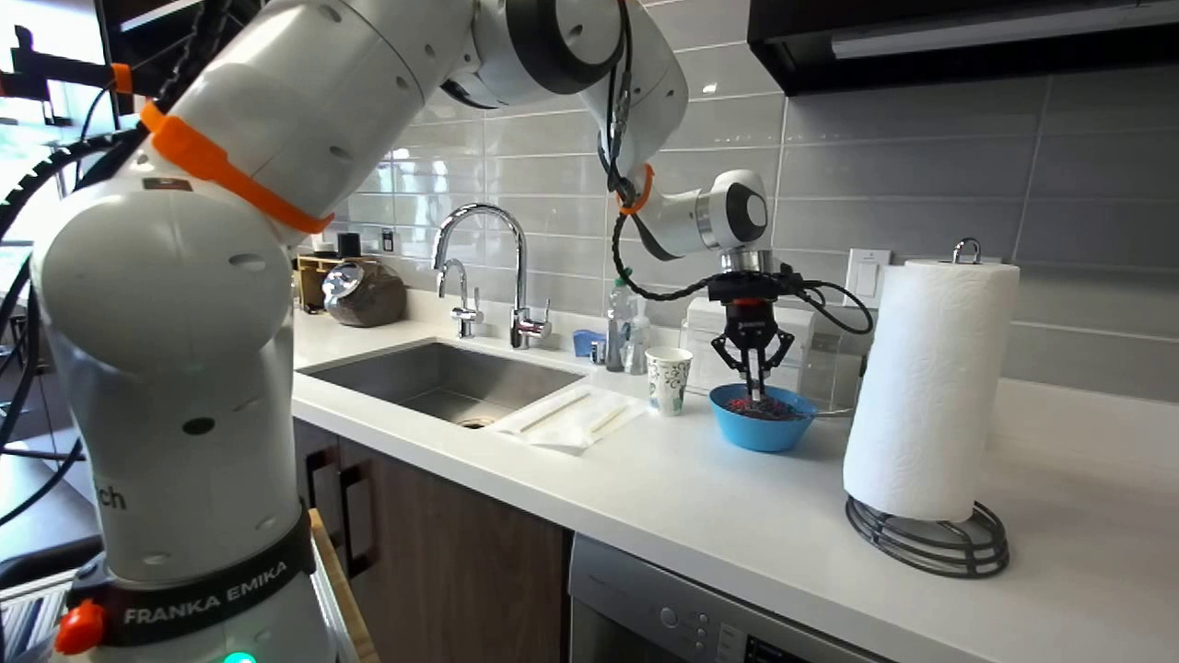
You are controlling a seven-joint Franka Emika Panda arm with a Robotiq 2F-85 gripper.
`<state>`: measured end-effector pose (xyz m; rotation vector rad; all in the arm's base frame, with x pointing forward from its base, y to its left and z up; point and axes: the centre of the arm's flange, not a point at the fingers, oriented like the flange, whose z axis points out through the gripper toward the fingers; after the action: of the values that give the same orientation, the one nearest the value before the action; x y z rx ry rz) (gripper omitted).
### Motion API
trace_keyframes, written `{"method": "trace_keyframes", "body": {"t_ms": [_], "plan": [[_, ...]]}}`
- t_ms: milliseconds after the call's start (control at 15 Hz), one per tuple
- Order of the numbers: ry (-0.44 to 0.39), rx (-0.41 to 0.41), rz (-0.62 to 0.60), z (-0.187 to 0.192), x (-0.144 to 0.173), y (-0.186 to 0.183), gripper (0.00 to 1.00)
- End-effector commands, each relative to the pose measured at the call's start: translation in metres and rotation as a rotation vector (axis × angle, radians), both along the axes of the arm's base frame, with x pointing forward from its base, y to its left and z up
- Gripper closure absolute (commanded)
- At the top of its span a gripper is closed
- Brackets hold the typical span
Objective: Use the white spoon to put the contents from the bowl into the cup on the left then put the spoon in the bowl.
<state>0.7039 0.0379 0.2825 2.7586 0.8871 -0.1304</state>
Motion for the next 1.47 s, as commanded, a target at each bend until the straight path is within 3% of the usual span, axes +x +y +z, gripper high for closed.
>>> {"method": "trace_keyframes", "body": {"t_ms": [0, 600, 1400], "plan": [[-0.011, 0.032, -0.002, 0.017, -0.02, 0.011, 0.96], [-0.04, 0.065, 0.011, 0.058, -0.021, 0.053, 0.96], [0.042, 0.077, 0.082, 0.058, -0.036, 0.114, 0.96]]}}
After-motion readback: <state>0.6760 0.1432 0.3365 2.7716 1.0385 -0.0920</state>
